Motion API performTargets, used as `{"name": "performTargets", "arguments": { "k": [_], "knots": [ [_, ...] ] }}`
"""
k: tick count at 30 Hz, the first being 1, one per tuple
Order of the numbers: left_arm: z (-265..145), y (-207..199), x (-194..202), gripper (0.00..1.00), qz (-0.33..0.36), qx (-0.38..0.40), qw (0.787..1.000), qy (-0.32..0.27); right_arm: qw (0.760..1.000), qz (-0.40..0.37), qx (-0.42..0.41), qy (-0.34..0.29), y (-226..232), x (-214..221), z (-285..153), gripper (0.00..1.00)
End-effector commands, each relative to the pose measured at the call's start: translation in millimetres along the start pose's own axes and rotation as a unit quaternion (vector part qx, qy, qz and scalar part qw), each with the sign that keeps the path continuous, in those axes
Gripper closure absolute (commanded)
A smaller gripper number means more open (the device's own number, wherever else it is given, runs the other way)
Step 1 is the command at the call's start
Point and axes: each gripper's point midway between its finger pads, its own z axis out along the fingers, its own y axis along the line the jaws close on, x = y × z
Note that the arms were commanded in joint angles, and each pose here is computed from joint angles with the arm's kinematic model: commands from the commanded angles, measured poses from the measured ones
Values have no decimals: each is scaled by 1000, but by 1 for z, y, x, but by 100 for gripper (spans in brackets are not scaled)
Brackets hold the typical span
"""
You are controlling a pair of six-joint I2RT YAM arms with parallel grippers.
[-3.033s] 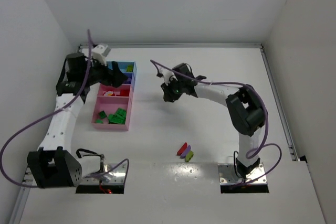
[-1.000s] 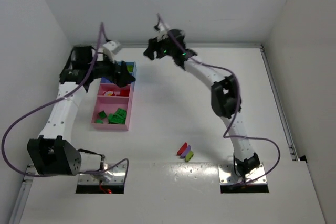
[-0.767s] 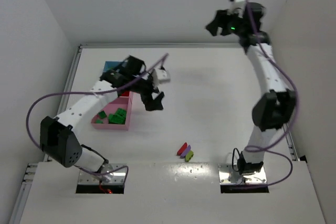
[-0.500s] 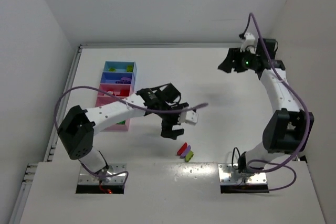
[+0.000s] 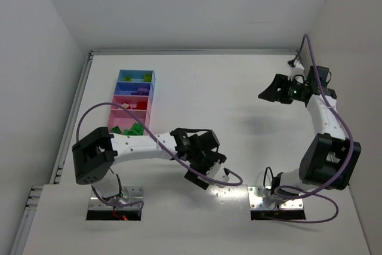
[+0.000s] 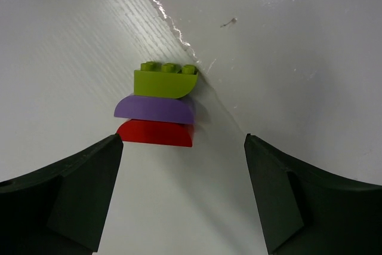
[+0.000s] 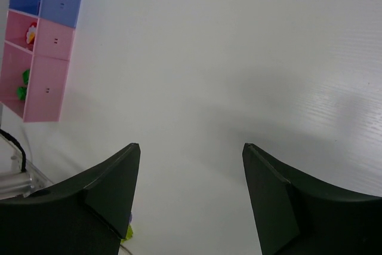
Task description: Sort the legos into containers by color
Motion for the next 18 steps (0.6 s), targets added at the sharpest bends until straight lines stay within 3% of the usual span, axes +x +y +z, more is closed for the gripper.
{"name": "performTargets", "arguments": {
  "k": [1,18],
  "knots": [
    [10,8,0,11,44,-18,999,4,999,4,-33,-19,10,-5,-5,30],
    [28,30,19,6,53,-32,998,25,998,44,-46,-8,-6,7,-7,30]
  ]
}}
